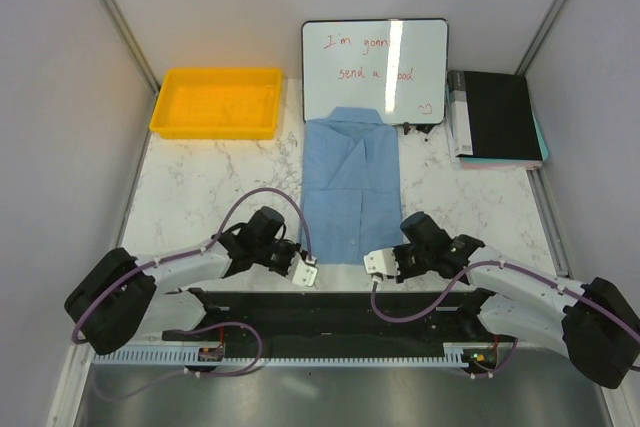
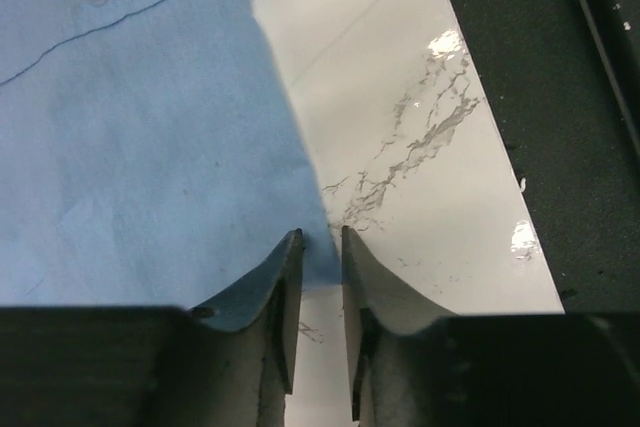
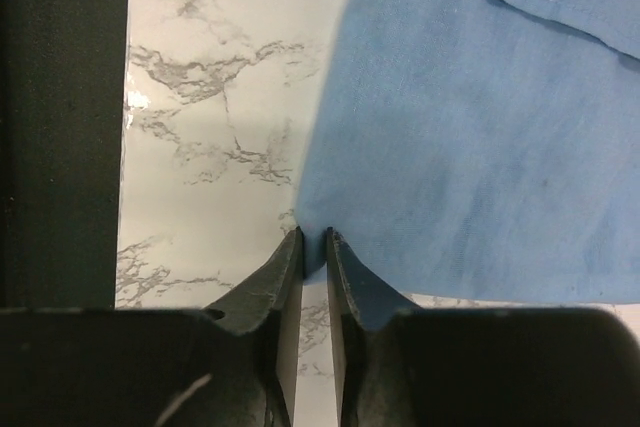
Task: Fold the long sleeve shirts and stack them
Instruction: Fold the shirt
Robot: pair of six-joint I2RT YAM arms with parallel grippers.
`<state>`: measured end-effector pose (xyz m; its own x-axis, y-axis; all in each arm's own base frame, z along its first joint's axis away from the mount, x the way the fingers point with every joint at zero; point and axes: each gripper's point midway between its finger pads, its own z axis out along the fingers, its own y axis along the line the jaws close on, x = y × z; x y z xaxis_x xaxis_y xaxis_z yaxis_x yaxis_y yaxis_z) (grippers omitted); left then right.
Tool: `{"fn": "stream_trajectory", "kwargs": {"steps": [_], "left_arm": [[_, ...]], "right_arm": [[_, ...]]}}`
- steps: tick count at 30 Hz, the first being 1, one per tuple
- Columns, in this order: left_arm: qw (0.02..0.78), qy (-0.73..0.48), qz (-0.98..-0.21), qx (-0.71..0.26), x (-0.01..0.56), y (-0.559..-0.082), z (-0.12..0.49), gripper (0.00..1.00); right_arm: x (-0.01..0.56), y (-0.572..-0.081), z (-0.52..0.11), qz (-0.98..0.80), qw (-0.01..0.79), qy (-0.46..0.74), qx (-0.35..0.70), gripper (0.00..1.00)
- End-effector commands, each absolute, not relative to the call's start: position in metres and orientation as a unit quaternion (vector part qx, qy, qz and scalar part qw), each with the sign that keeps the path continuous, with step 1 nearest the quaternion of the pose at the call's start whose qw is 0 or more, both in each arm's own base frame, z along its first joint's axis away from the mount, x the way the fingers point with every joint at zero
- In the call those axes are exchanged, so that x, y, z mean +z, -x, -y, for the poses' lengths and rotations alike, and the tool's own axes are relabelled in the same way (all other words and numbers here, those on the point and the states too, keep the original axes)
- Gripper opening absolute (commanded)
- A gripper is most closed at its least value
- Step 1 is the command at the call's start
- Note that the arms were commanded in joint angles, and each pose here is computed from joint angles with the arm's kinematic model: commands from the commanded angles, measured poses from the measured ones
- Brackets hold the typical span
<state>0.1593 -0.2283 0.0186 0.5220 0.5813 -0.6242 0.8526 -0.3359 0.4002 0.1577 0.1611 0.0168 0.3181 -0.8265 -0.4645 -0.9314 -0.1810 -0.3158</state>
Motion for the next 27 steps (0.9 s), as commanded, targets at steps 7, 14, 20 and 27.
{"fn": "stream_trajectory", "kwargs": {"steps": [7,14,20,27], "left_arm": [[0.354,-0.803,-0.455,-0.151,0.017,-0.173,0.225,0.04],[0.361,-0.789,-0.471,-0.156,0.037,-0.176,0.229,0.02],[0.394,-0.762,-0.491,-0.154,0.085,-0.189,0.238,0.02],[0.391,-0.769,-0.466,-0.197,0.118,-0.161,0.235,0.02]], "right_arm": [[0.010,-0.153,-0.150,-0.582,0.264,0.765,0.081,0.06],[0.040,-0.159,-0.160,-0.600,0.286,0.742,0.090,0.00],[0.087,-0.179,-0.166,-0.627,0.316,0.708,0.076,0.00],[0.113,-0.168,-0.167,-0.621,0.318,0.710,0.098,0.00]]}}
